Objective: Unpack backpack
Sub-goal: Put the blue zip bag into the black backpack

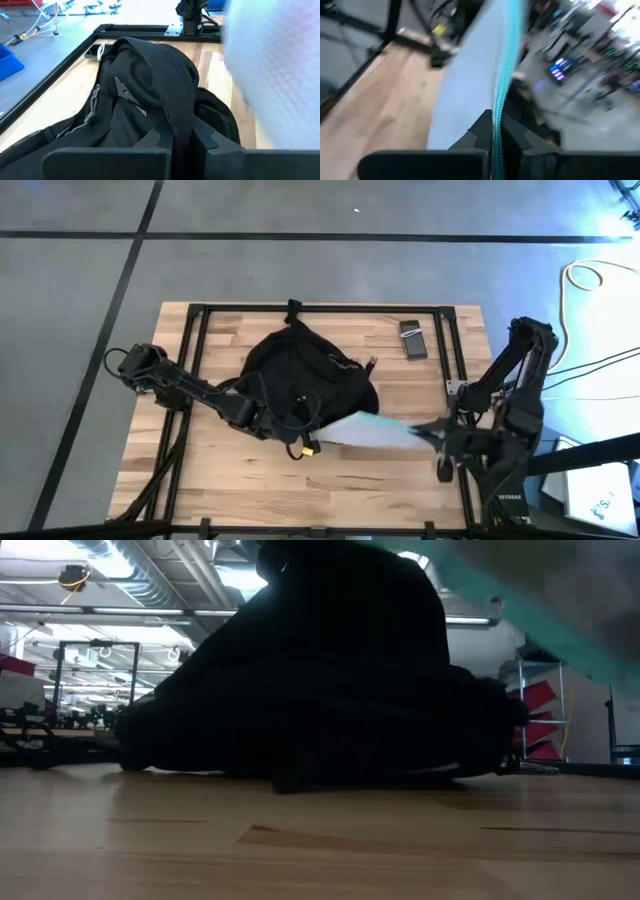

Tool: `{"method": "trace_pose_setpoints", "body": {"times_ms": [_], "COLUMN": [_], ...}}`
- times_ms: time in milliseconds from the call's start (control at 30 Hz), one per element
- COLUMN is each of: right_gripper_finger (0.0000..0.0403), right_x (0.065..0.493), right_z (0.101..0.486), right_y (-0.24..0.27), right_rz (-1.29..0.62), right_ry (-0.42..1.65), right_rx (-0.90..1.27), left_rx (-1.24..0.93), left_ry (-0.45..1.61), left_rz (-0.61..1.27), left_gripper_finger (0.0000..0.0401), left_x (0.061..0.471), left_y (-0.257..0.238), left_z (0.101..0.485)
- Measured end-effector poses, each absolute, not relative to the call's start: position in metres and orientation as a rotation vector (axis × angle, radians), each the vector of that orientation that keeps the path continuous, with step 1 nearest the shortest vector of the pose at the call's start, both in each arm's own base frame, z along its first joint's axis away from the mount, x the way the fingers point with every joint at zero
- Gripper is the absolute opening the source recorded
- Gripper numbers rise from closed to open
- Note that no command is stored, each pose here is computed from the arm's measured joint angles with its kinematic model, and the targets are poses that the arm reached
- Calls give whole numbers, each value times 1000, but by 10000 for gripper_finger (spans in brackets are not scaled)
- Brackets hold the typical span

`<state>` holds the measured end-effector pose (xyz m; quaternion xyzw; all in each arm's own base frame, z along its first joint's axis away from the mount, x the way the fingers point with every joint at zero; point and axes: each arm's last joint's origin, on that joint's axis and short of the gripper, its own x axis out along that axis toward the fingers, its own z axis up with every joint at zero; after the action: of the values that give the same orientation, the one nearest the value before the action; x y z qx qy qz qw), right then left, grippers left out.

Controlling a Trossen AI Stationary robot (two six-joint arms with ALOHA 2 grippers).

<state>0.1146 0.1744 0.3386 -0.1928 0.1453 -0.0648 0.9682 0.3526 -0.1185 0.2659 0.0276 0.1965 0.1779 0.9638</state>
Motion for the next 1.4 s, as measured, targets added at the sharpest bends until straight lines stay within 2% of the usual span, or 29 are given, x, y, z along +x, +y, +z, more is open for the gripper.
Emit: {"method": "trace_pose_setpoints", "body": {"times_ms": [200,400,600,933,1267,1400], "right_gripper_finger": [0,0,0,0,0,0], "right_x": [128,157,188,240,285,295], "right_z": [354,345,319,262,210,200], "right_y": [157,145,146,155,154,147], "right_rz": [-236,-192,-271,-253,-227,-266], "right_ry": [282,415,545,763,875,888], "right_rx": [-541,-511,-602,-667,-601,-595], "left_rx": [-15,-55,-65,-61,-62,-59], "left_ry": [270,206,207,209,207,207], "left_rz": [307,210,164,164,165,169], "left_gripper_finger": [5,5,6,6,6,6], "left_x": [355,357,357,357,357,357], "left_y": [-129,-136,-138,-138,-138,-137], "left_z": [278,286,286,286,286,286]}}
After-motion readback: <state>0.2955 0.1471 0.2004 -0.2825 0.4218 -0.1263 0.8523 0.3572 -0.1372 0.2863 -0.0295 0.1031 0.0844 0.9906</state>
